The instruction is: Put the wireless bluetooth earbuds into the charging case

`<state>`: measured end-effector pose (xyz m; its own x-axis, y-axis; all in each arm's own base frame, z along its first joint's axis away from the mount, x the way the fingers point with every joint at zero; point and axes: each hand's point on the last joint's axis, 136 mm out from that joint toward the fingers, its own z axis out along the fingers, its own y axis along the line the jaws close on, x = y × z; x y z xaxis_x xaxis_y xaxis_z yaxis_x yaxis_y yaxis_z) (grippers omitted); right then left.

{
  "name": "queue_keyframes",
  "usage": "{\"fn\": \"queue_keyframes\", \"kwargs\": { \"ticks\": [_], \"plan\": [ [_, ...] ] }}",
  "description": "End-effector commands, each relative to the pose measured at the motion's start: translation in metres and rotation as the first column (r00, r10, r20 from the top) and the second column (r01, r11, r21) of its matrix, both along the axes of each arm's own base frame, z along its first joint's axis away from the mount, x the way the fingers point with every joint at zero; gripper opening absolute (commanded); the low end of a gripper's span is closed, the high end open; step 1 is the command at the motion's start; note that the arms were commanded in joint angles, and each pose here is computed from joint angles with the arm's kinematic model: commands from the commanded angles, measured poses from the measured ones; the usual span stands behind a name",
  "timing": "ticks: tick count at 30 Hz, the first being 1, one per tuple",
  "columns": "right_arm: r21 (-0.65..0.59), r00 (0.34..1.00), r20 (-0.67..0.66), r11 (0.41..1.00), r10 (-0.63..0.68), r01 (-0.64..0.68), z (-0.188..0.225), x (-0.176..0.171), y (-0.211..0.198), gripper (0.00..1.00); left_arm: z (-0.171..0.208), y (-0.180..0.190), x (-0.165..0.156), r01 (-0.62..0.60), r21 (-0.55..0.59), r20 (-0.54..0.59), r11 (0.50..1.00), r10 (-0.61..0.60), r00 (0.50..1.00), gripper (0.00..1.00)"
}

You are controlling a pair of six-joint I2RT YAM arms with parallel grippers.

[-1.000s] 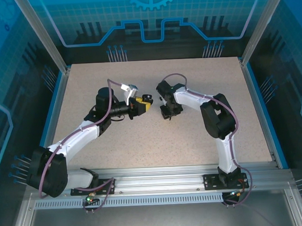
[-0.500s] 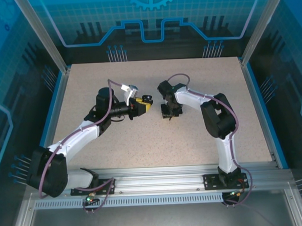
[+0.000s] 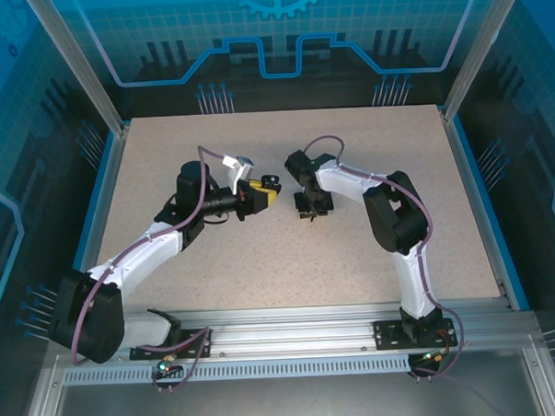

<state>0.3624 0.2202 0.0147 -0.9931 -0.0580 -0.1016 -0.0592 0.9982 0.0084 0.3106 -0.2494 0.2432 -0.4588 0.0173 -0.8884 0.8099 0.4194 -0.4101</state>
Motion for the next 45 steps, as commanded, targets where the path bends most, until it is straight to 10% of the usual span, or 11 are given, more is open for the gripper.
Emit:
{"fn": "queue_keyframes", "kwargs": {
  "ticks": [1, 45],
  "plan": [
    [-0.043, 0.999, -0.028, 0.999, -0.025, 0.024, -0.019, -0.002, -0.004, 0.30, 0.013, -0.002, -0.001, 0.014, 0.000, 0.054, 1.000, -0.014, 0.998, 0.00],
    [0.091, 0.960, 0.259, 0.987, 0.103, -0.130, 0.041, 0.008, -0.027, 0.15, -0.016, -0.008, 0.008, -0.035, 0.005, -0.048, 0.999, 0.035, 0.998, 0.00]
  ]
}}
